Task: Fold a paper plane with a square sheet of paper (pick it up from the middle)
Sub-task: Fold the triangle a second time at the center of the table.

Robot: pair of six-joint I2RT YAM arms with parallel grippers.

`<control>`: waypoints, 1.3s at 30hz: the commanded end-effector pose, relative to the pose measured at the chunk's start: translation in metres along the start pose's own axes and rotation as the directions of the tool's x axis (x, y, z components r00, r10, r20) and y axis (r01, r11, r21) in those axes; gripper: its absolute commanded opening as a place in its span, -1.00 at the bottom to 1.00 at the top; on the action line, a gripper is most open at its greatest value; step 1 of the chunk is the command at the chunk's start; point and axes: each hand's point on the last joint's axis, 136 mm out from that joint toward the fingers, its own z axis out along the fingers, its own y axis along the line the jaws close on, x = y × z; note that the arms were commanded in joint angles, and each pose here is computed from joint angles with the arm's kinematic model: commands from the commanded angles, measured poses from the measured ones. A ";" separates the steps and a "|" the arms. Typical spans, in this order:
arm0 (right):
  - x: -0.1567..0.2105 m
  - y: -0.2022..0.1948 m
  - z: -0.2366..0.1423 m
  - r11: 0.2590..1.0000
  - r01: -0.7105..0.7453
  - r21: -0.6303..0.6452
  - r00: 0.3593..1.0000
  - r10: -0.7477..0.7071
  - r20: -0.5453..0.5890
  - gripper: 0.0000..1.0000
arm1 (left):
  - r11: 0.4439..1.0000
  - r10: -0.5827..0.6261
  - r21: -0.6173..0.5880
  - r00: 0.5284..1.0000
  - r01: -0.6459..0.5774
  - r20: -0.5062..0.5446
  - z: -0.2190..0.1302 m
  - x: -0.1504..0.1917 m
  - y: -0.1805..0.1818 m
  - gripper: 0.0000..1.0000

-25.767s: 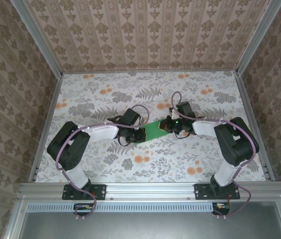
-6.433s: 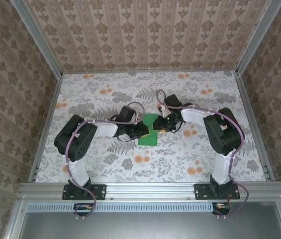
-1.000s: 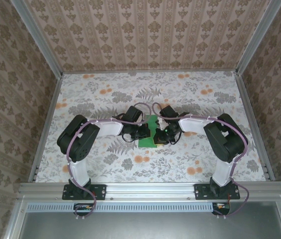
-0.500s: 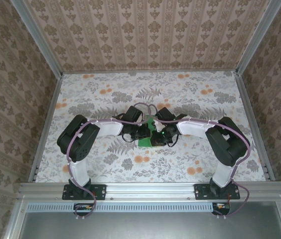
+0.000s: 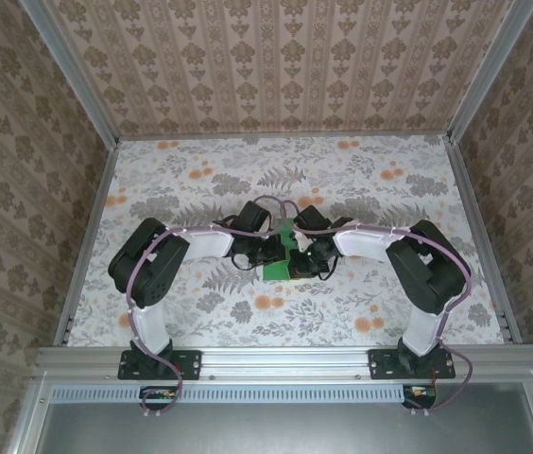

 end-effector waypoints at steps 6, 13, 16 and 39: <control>-0.002 0.002 -0.007 1.000 -0.002 0.017 1.000 0.002 0.001 -0.81 | 0.988 -0.063 -0.144 0.996 0.055 -0.055 0.011 0.020 0.040 -0.84; -0.006 0.000 -0.006 1.000 -0.010 0.020 1.000 0.010 0.007 -0.81 | 0.988 -0.062 -0.146 0.997 0.053 -0.056 0.010 0.020 0.040 -0.84; -0.006 -0.004 -0.005 0.999 -0.020 0.032 1.000 0.020 0.008 -0.81 | 0.988 -0.062 -0.148 0.997 0.053 -0.055 0.010 0.020 0.041 -0.84; -0.010 0.014 -0.013 0.993 -0.042 -0.112 0.999 0.043 0.014 -0.78 | 0.988 -0.060 -0.147 0.997 0.051 -0.057 0.010 0.021 0.042 -0.84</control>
